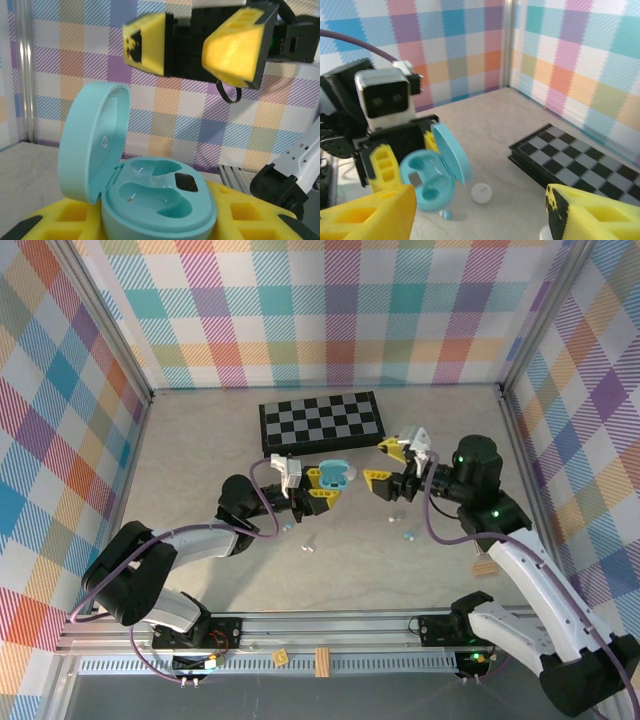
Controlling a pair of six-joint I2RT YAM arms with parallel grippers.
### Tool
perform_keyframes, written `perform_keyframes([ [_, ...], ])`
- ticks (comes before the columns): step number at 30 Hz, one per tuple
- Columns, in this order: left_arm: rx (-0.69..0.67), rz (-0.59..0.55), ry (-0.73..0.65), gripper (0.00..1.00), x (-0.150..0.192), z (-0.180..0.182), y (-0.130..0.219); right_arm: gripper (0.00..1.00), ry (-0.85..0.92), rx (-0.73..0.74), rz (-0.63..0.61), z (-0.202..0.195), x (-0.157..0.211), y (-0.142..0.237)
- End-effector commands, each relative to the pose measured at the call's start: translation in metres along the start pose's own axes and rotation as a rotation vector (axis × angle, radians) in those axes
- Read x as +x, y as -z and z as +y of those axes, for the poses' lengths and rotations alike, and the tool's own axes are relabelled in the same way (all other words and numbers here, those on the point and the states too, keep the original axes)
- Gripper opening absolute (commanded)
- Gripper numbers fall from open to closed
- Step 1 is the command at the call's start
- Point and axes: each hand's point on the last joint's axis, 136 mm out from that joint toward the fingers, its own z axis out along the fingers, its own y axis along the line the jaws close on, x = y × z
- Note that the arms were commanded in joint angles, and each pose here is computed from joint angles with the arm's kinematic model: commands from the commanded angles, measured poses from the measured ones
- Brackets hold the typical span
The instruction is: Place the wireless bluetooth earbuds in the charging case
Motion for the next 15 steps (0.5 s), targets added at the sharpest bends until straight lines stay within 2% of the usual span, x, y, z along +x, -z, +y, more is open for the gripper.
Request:
perform_keyframes([
  [1, 0.006, -0.042, -0.045, 0.38, -0.014, -0.002, 0.007, 0.72, -0.196, 0.156, -0.016, -0.027, 0.014, 0.012],
  [4, -0.002, -0.047, -0.051, 0.38, -0.016, 0.0, 0.01, 0.73, -0.371, 0.352, 0.047, -0.053, 0.053, 0.029],
  [7, -0.001, -0.045, -0.048, 0.38, -0.016, 0.001, 0.011, 0.74, -0.548, 0.524, 0.182, -0.073, 0.104, 0.046],
  [12, 0.005, -0.047, -0.046, 0.39, -0.016, 0.001, 0.009, 0.73, -0.821, 0.506, 0.383, -0.068, 0.183, 0.036],
  [15, 0.006, -0.052, -0.051, 0.39, -0.019, 0.0, 0.009, 0.74, -0.909, 0.524, 0.454, -0.07, 0.215, 0.031],
])
